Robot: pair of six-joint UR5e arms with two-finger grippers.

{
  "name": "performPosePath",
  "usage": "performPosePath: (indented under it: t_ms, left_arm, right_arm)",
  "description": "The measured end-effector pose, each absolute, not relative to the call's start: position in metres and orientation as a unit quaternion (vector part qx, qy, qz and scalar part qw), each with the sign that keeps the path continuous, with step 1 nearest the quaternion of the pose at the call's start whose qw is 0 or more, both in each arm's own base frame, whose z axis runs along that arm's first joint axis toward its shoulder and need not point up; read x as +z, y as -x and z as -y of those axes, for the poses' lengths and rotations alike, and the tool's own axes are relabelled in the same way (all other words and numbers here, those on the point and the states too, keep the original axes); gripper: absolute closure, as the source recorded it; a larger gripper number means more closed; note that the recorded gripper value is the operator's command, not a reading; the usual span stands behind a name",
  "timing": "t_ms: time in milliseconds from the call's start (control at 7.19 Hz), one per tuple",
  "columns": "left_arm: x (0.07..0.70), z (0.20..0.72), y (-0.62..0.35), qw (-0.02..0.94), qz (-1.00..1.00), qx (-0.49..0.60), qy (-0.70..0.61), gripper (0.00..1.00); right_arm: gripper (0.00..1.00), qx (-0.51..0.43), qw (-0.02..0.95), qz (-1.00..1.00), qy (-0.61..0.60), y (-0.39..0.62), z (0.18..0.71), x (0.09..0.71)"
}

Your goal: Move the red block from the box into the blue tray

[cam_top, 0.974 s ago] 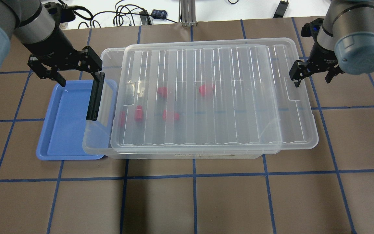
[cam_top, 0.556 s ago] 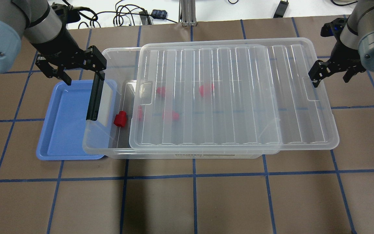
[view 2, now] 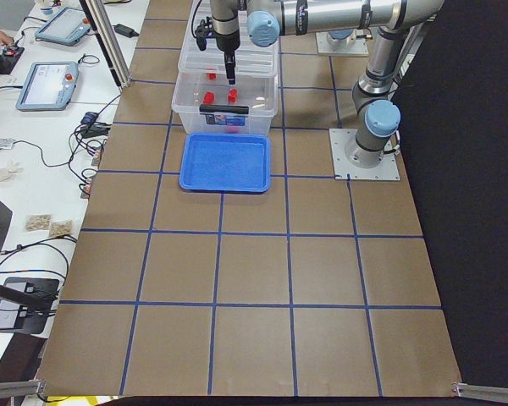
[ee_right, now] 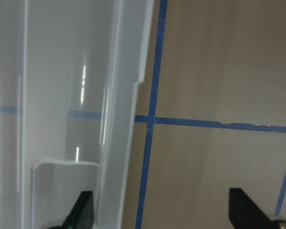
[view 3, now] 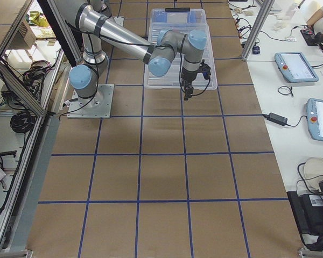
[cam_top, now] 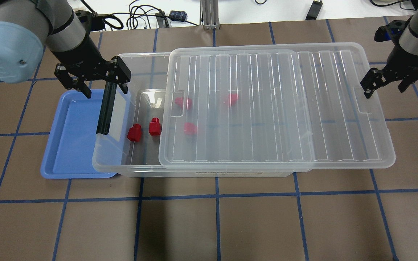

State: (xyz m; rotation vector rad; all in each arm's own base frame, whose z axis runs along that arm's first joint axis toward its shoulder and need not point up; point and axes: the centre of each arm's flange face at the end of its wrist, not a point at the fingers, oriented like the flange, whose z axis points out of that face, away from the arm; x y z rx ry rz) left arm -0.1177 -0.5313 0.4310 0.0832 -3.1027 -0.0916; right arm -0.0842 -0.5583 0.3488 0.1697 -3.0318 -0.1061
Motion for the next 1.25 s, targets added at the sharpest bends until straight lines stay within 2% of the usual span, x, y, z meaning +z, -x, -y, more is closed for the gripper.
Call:
performPosePath:
  t_ms: [139,278,417,1252]
  left_arm:
    - [0.418,0.532,0.120,0.018,0.999,-0.032,-0.025,0.06]
    - [0.403,0.532,0.121,0.018,0.999,-0.029,-0.024,0.15]
    - [0.387,0.531,0.123,0.019,0.999,-0.029,-0.025,0.17]
    - [0.319,0.531,0.151,0.016,0.998,-0.041,-0.041,0.22]
  right_arm:
    - [0.00,-0.035,0.051,0.996,-0.058,0.097,0.557,0.349]
    - [0.00,-0.036,0.049,0.996,-0.059,0.111,0.554,0.350]
    - [0.00,-0.036,0.050,0.996,-0.063,0.119,0.553,0.350]
    - [0.00,-0.040,0.045,0.996,-0.069,0.155,0.545,0.348]
